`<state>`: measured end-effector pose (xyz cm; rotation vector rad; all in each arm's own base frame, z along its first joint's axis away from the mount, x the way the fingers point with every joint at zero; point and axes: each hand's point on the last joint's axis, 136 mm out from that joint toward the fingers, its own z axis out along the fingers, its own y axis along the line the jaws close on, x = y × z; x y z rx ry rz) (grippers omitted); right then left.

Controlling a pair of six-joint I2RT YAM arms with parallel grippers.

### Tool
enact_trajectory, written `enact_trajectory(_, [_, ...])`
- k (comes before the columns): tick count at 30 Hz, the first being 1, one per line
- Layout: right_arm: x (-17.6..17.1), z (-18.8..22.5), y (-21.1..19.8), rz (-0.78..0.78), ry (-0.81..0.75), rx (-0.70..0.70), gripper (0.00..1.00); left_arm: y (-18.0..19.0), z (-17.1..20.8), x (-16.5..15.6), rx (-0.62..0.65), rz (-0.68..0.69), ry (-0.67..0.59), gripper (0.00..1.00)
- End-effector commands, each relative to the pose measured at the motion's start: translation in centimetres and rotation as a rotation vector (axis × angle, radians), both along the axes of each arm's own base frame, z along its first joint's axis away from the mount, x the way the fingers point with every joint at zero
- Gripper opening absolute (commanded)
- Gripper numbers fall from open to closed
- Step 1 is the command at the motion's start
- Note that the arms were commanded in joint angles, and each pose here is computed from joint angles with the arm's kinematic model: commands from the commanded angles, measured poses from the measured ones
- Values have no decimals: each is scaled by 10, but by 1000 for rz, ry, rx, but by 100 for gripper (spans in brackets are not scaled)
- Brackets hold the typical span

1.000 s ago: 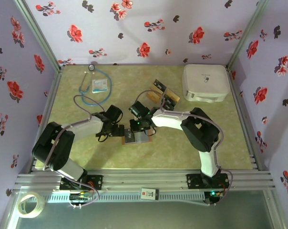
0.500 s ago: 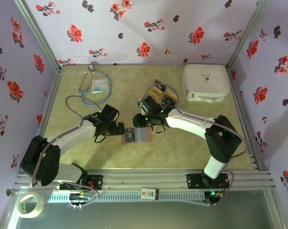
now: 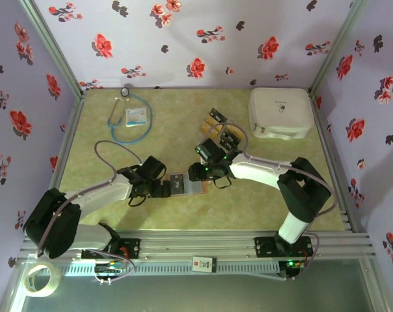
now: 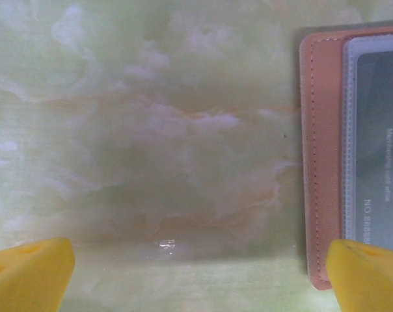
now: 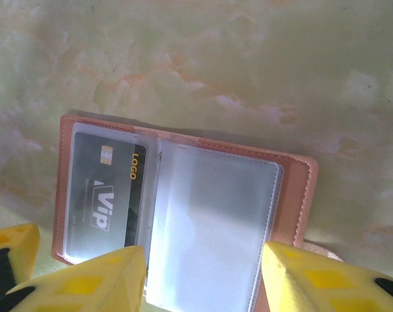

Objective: Put the credit cards into the card holder
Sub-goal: Flip over the card slot in the card holder.

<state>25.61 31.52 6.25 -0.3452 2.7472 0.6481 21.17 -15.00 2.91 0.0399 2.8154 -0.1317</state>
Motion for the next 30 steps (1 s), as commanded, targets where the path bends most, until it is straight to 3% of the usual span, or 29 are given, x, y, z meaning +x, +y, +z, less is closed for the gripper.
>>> enact_trajectory(1, [2, -9, -1, -17, 18, -1, 50, 3, -5, 1, 32, 18, -6, 100])
enact_trajectory(16, [4, -26, -5, -25, 45, -35, 50, 10, -17, 1, 115, 2, 8, 100])
enact_trajectory(30, [-2, -38, 3, -12, 97, -3, 52, 9, -18, 2, 116, -4, 5, 100])
